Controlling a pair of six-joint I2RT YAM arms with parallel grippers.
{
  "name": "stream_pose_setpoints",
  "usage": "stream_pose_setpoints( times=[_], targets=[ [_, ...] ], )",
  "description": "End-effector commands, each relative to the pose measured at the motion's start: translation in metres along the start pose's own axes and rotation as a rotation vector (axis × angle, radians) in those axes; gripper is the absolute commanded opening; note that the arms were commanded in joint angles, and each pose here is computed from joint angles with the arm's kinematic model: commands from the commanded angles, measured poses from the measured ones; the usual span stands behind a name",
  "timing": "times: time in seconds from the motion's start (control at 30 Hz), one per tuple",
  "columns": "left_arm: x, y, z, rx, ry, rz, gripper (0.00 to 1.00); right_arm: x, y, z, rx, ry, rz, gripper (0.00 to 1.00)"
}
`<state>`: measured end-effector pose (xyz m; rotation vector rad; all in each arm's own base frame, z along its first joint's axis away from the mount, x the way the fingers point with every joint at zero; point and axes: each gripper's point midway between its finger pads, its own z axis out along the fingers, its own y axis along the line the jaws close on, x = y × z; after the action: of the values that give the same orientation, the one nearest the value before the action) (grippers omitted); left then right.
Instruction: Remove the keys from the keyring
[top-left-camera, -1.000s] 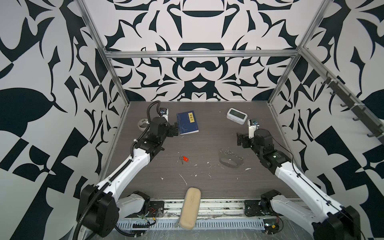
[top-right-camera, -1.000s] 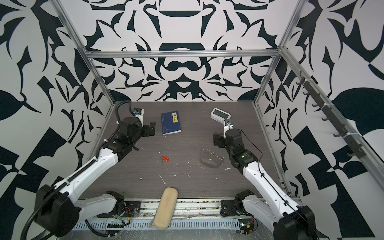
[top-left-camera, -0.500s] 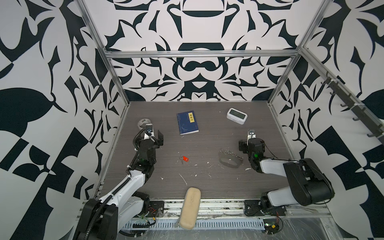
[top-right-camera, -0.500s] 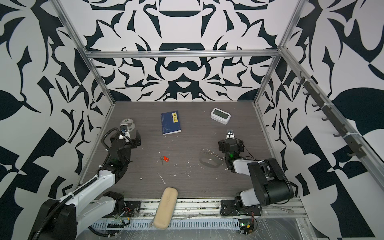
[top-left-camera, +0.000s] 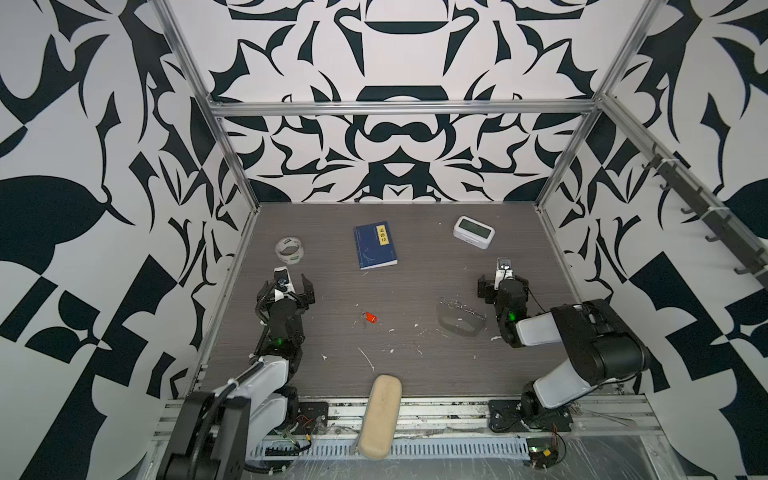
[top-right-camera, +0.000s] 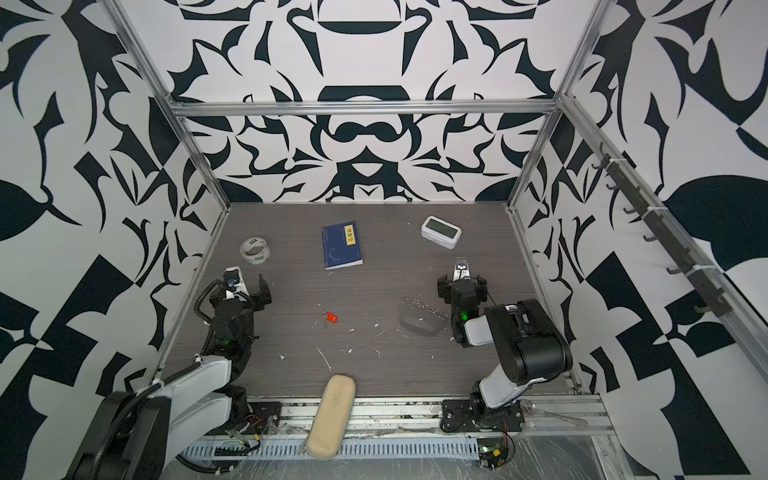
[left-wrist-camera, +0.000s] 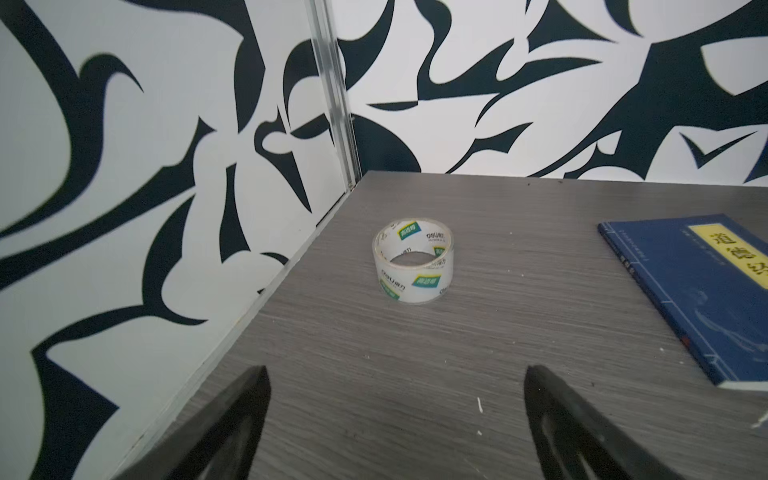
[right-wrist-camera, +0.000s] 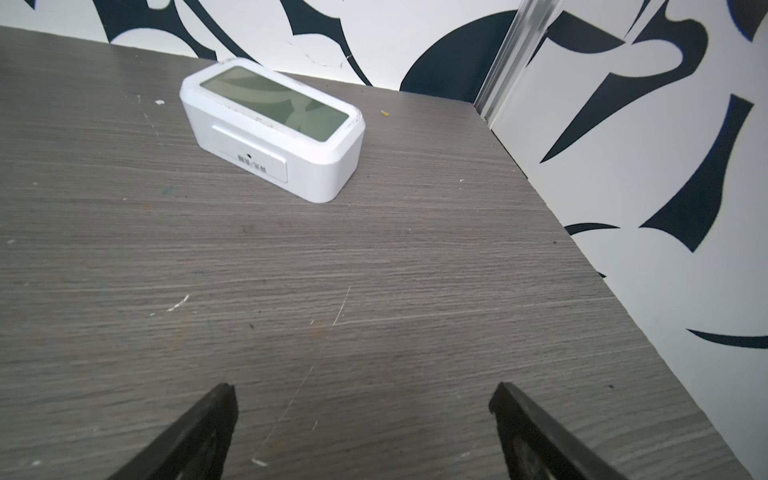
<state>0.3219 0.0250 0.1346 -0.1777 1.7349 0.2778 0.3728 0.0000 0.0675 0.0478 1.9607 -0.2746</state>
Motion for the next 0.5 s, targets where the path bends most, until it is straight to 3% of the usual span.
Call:
stream_pose_setpoints(
  times=[0.0, 0.17, 0.3, 0.47],
  targets=[
    [-0.009, -0.005, 0.012, 0.018, -0.090, -0.078, 1.00, -0.020, -0.001, 0.001, -0.001, -0.060, 0.032, 1.00],
    [0.016, -0.020, 0.045, 0.036, -0.054, 0.008, 0.99, -0.020, -0.001, 0.000, 0.001, -0.058, 0.030, 1.00],
    [0.022, -0.016, 0.054, 0.013, 0.035, -0.017, 0.99, -0.020, -0.001, 0.001, 0.000, -0.059, 0.030, 1.00],
    [0.021, -0.012, 0.061, 0.002, 0.048, -0.029, 0.99, -0.020, -0.001, 0.001, 0.000, -0.058, 0.029, 1.00]
  ],
)
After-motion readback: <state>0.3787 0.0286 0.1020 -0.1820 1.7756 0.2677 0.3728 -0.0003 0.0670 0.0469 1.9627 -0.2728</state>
